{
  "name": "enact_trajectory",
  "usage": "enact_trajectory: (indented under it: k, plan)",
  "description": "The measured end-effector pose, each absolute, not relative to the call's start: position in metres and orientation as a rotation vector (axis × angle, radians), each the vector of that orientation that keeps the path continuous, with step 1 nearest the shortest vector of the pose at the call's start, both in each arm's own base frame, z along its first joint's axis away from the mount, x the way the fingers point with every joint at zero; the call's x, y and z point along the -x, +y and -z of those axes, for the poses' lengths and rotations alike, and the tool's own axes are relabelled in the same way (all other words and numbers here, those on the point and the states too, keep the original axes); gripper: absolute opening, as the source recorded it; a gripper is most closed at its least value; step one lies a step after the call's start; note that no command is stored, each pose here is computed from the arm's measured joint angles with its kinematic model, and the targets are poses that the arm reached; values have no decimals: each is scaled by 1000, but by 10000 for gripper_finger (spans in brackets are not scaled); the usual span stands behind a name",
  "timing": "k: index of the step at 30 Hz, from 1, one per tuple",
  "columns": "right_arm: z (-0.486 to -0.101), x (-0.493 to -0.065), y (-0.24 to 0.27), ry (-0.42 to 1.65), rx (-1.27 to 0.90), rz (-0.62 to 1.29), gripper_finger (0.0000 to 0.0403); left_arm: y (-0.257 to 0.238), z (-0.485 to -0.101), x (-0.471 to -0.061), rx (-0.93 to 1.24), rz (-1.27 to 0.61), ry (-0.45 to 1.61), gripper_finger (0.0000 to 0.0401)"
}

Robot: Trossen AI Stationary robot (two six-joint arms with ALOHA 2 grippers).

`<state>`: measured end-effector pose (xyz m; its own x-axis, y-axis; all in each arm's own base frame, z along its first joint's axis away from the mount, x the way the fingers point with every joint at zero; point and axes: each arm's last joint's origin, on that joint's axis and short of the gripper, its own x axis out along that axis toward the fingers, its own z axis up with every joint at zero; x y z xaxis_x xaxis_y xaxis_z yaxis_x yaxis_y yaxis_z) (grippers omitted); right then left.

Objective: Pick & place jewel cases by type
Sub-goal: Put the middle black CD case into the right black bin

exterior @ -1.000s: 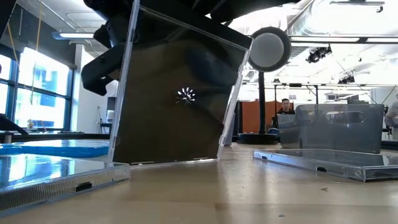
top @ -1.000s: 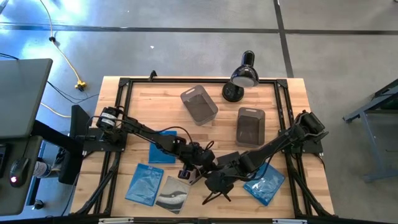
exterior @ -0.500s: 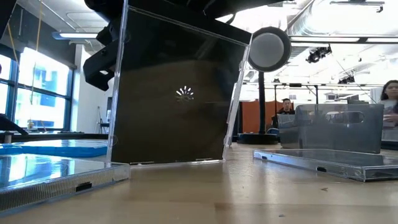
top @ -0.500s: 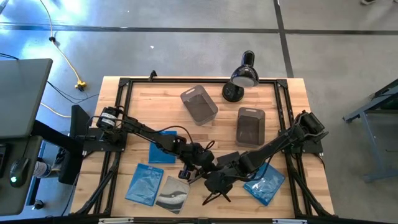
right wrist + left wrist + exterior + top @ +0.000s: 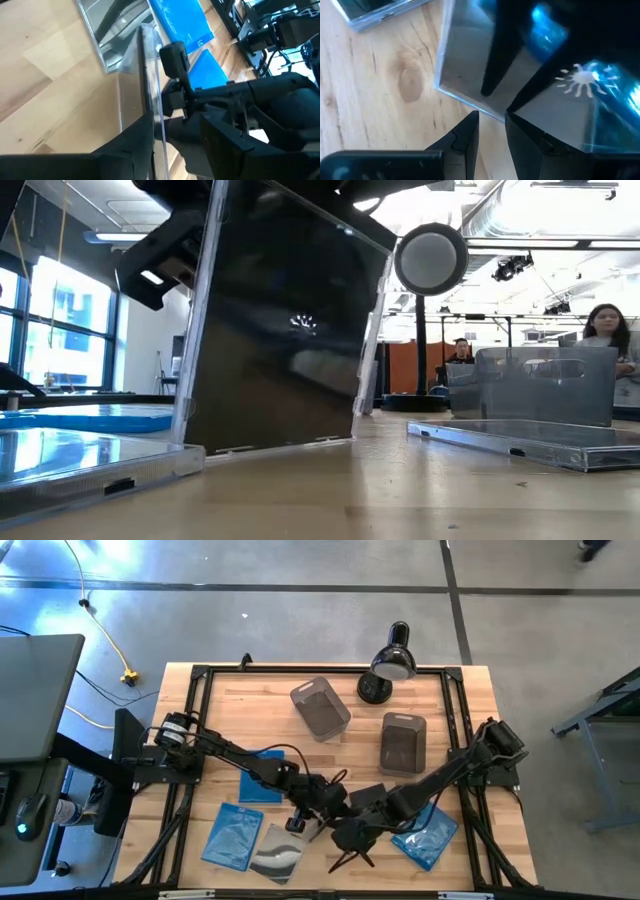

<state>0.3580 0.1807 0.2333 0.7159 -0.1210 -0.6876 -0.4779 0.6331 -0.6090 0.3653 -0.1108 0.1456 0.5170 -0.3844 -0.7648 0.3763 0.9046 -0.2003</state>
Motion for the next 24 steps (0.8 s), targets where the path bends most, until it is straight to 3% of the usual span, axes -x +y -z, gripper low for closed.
enact_trajectory:
  k: [10,24]
  plan:
    - [-229,-361,175,788,959,-176,155,-116,-141,-366,46,463,919,97]
    - [-214,-363,176,846,800,-323,155,-117,-133,-369,20,451,922,97]
